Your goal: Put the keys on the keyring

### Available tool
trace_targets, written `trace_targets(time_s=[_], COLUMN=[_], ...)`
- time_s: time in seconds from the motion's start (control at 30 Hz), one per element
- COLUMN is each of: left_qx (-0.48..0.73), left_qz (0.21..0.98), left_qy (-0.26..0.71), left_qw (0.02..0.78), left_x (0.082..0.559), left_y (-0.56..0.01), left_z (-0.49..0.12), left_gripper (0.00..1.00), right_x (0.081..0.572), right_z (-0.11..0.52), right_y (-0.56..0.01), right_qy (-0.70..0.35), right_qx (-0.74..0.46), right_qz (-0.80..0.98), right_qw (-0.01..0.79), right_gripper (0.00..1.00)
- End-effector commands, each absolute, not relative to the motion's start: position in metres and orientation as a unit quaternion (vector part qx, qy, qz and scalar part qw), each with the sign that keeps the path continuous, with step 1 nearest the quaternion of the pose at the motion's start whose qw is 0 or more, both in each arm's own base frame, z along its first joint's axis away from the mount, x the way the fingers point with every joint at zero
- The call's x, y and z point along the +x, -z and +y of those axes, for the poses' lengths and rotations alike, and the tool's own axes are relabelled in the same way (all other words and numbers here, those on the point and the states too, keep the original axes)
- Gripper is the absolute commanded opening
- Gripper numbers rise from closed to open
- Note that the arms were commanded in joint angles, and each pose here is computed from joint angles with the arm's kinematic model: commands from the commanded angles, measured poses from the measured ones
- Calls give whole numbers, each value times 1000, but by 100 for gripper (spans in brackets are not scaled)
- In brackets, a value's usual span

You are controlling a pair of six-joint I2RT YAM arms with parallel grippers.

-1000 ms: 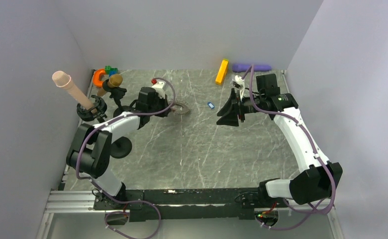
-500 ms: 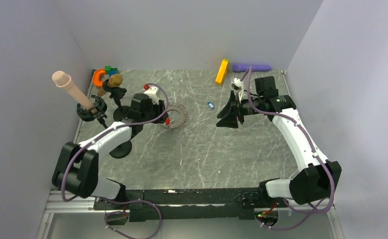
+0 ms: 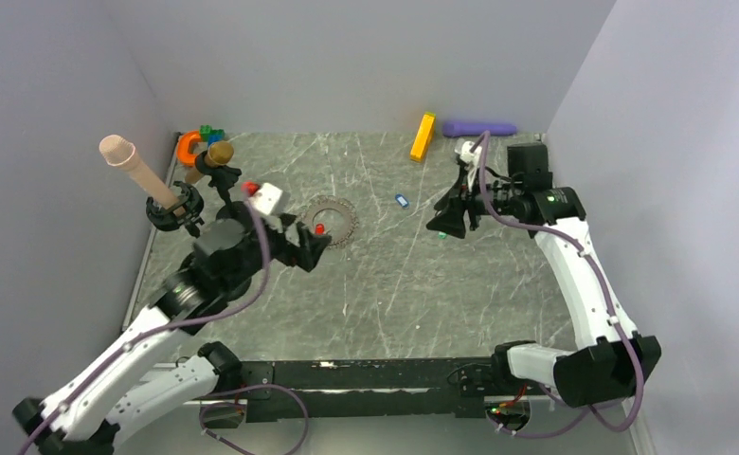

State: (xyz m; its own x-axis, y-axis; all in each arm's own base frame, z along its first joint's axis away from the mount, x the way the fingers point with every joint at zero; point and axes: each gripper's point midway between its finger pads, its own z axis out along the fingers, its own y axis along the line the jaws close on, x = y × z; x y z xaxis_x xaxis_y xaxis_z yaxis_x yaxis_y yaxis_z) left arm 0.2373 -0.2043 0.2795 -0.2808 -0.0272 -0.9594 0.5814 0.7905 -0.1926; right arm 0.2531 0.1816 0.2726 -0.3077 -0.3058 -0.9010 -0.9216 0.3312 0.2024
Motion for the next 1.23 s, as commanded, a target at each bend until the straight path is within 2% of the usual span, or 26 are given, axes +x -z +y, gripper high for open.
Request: trace_targets(time_s=[0.0, 0.07, 0.13, 0.17, 0.27, 0.43, 0.73, 1.2], left_qx=[125, 111, 96, 89, 80, 80, 90, 100], left_qz=[723, 695, 670, 665, 669, 685, 691, 687], left_qy=[288, 301, 306, 305, 294, 292, 305, 302], left_qw=[616, 644, 669, 676, 679, 663, 650, 654], left_x=[207, 192, 179, 174, 166, 160, 153, 152], left_y=[-333, -351, -365, -368, -364, -356, -353, -356], left_z=[-169, -154, -137, -129, -115, -112, -115, -115], left_gripper=[99, 99, 99, 99, 99, 99, 99, 100], right_x=[277, 288, 297, 301, 294, 291, 291, 294], right_z=[148, 133, 118, 111, 108, 91, 78, 74], right_y=[-317, -327, -336, -340, -353, -380, -389, -380], right_qy=[-291, -267, -254, -249, -260, -219, -217, -220], right_qx=[-378, -325, -244, -208, -201, -148, -55, -53], right_qz=[734, 755, 782, 793, 787, 779, 779, 782], right_qw=[483, 504, 515, 516, 522, 569, 585, 580], right_gripper=[63, 70, 94, 99, 100, 100, 100, 100])
